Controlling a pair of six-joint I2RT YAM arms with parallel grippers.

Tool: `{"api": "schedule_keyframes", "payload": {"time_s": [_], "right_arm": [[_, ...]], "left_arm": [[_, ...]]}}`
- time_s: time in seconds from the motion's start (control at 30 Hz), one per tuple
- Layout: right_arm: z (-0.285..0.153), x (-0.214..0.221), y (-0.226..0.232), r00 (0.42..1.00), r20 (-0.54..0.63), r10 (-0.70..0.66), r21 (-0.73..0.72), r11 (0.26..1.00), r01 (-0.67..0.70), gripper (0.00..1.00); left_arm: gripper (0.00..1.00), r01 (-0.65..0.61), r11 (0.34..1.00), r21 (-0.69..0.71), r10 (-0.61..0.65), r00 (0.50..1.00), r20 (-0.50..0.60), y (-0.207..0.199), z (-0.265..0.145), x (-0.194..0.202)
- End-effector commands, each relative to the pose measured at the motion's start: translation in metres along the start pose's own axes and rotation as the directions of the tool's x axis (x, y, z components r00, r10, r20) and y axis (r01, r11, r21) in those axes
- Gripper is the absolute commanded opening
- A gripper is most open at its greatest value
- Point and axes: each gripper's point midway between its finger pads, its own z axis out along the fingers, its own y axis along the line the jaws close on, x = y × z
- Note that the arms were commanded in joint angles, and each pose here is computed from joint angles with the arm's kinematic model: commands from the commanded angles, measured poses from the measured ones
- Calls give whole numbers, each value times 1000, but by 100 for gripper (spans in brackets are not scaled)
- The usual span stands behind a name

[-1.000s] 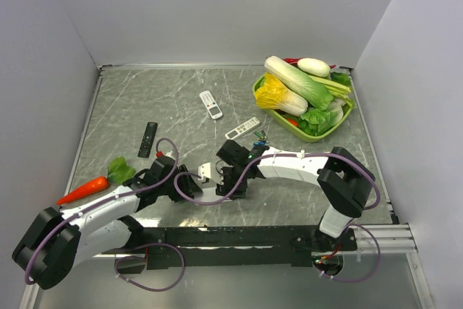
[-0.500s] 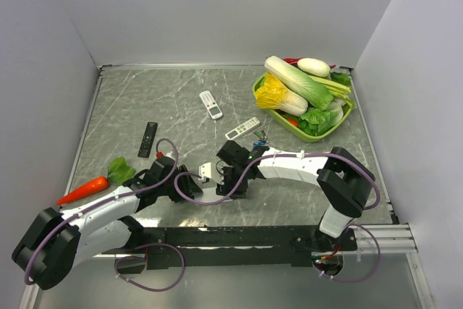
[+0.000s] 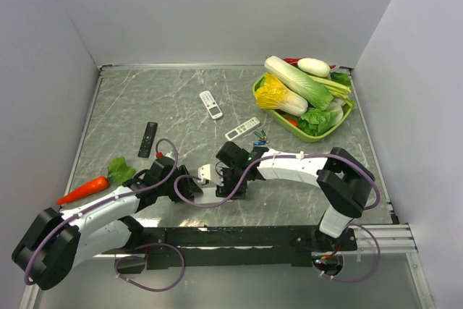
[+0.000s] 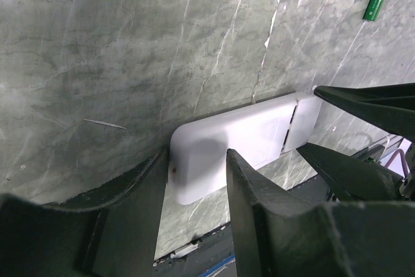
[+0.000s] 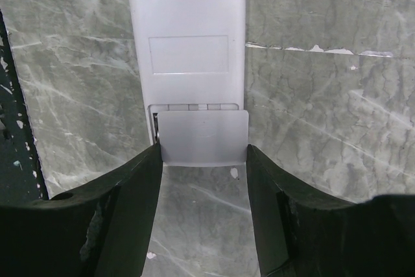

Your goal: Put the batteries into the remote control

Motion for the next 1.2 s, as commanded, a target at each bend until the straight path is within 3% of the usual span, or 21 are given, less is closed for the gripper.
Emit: {"api": "schedule_keyframes", "payload": {"time_s": [0.0,0.83,1.17], "right_arm": [[1,0,9,999,14,-31,-31,999,32,60],[-6,-11,13,999,30,34,-33,999,-33,66],[-10,-18,9,992,38,122,1,992,-123,66]], "left_arm": [[46,3,1000,-10,-3,1000,-26,6,1,8],[40,7,1000,9,-6,1000,-30,1,0,9],[40,16,1000,14,-16,1000,-21,1,-2,8]]}}
